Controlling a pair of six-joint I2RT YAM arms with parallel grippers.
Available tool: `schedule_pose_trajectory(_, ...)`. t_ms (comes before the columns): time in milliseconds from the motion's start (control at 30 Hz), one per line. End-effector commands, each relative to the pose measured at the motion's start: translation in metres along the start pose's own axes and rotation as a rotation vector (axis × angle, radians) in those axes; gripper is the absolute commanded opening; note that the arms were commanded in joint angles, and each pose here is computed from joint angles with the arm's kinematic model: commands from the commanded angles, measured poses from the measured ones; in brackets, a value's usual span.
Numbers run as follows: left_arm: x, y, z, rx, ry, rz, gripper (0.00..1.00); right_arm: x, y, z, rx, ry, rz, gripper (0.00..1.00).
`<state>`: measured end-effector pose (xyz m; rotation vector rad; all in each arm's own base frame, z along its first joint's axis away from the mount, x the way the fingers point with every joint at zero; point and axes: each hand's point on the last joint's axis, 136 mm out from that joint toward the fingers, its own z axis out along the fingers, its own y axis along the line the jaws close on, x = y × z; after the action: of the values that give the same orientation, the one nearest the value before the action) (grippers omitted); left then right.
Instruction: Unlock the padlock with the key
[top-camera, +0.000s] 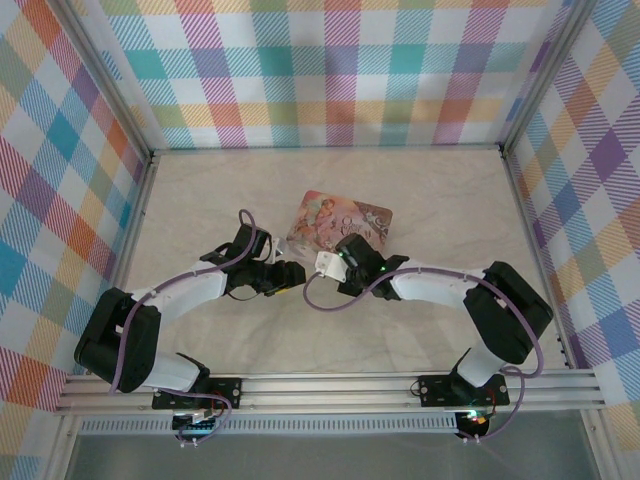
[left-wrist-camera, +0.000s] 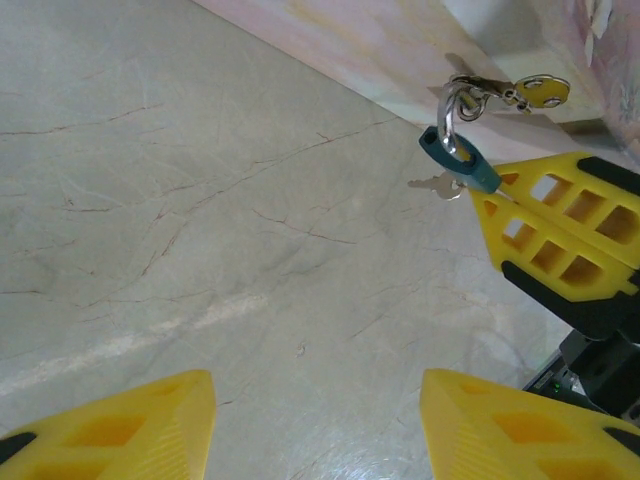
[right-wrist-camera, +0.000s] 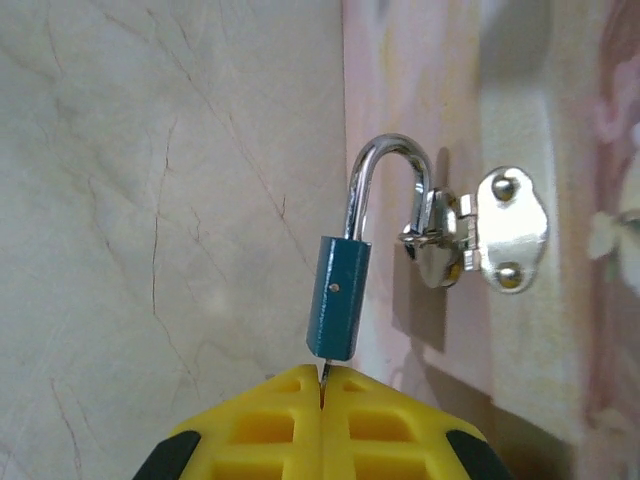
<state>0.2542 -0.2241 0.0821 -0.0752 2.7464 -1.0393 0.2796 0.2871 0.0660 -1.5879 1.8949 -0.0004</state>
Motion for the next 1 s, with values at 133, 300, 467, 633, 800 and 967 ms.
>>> schedule_pose_trajectory(133, 0.005, 0.003, -0.005, -0.018, -0.003, 0.003, 0.56, -0.02, -0.001, -0.002, -0.007, -0.066, -0.045, 0.0)
schedule_pose_trajectory(300, 0.009, 0.007, -0.01, -0.035, 0.005, -0.012, 0.56, -0.02, -0.003, -0.015, 0.005, -0.082, 0.01, 0.0)
schedule_pose_trajectory(467, 0.007, 0.006, -0.022, -0.047, -0.045, -0.001, 0.57, -0.027, -0.015, -0.046, 0.051, -0.135, 0.143, 0.0)
schedule_pose_trajectory(633, 0.0, 0.008, -0.032, -0.073, -0.117, 0.02, 0.59, -0.031, -0.028, -0.08, 0.089, -0.193, 0.26, 0.0)
schedule_pose_trajectory(800, -0.013, 0.004, -0.041, -0.075, -0.195, 0.036, 0.6, -0.012, -0.049, -0.101, 0.104, -0.17, 0.463, 0.0)
schedule_pose_trajectory(967, -0.021, -0.001, -0.047, -0.074, -0.235, 0.037, 0.61, 0.024, -0.081, -0.117, 0.19, -0.143, 0.717, 0.0)
